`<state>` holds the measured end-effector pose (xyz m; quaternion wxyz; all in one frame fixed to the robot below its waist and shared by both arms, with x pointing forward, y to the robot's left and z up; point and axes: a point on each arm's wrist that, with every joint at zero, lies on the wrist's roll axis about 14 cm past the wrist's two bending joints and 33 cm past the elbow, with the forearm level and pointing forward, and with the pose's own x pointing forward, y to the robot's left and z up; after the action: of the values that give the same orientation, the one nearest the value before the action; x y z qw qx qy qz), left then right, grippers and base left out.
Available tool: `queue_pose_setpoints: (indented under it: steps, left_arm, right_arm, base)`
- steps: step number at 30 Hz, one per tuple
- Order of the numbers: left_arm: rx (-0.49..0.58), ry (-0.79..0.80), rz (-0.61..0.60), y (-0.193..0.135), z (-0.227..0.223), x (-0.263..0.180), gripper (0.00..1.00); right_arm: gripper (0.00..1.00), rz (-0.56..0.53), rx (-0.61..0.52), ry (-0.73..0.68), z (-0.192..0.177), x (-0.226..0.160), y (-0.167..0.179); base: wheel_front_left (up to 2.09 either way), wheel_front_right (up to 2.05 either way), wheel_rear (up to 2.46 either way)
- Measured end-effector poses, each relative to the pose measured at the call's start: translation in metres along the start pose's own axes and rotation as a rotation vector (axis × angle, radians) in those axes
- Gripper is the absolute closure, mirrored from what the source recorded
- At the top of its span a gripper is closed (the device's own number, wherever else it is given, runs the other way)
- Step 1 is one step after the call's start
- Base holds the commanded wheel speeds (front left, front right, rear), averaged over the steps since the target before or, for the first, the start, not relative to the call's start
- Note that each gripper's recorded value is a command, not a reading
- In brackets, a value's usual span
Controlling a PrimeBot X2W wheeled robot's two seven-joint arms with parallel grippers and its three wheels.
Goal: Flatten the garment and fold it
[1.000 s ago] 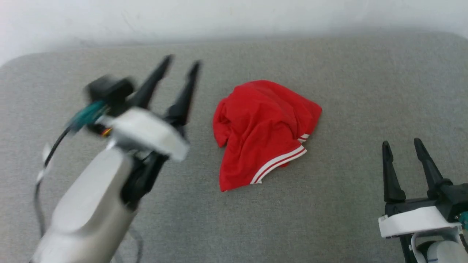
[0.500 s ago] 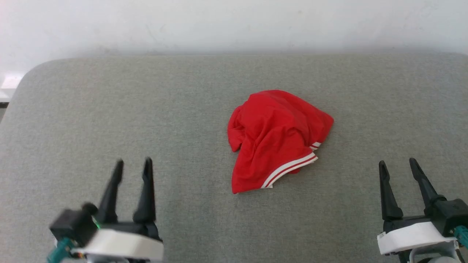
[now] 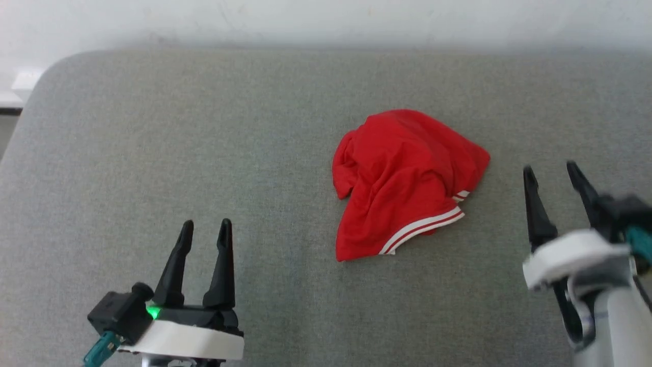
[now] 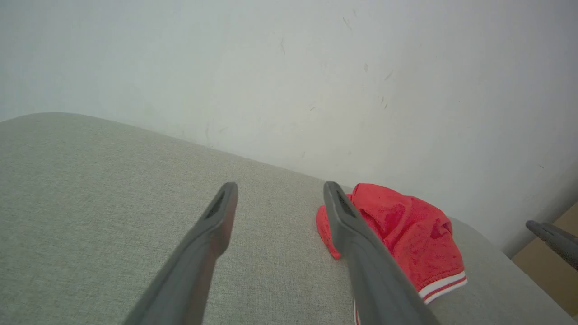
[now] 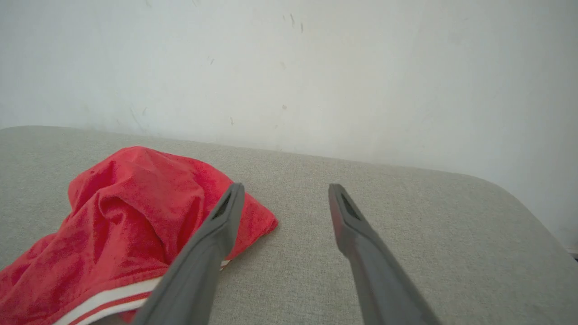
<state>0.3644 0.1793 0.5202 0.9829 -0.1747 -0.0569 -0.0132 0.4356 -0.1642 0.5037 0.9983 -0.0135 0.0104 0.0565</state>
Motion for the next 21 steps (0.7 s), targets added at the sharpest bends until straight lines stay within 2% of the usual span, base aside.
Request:
queue_pose_setpoints:
  steps: [5,9,17,21]
  left_arm:
    - [0.002,0.027,0.005,0.005,-0.013,0.009,0.00]
    - [-0.003,0.049,0.013,0.009,-0.024,0.016,0.00]
    - [-0.001,0.080,0.058,0.024,-0.036,0.021,0.00]
    - [0.008,0.096,0.086,0.034,-0.040,0.019,0.00]
  right_arm:
    - [0.00,0.031,-0.025,0.115,-0.011,0.039,0.010]
    - [0.00,0.050,-0.055,0.260,-0.037,0.065,0.015]
    - [0.00,0.113,-0.120,0.563,-0.108,0.086,0.027]
    - [0.00,0.155,-0.120,0.633,-0.127,0.095,0.042]
  base:
    - [0.00,0.00,0.00]
    - [0.00,0.00,0.00]
    - [0.00,0.00,0.00]
    - [0.00,0.00,0.00]
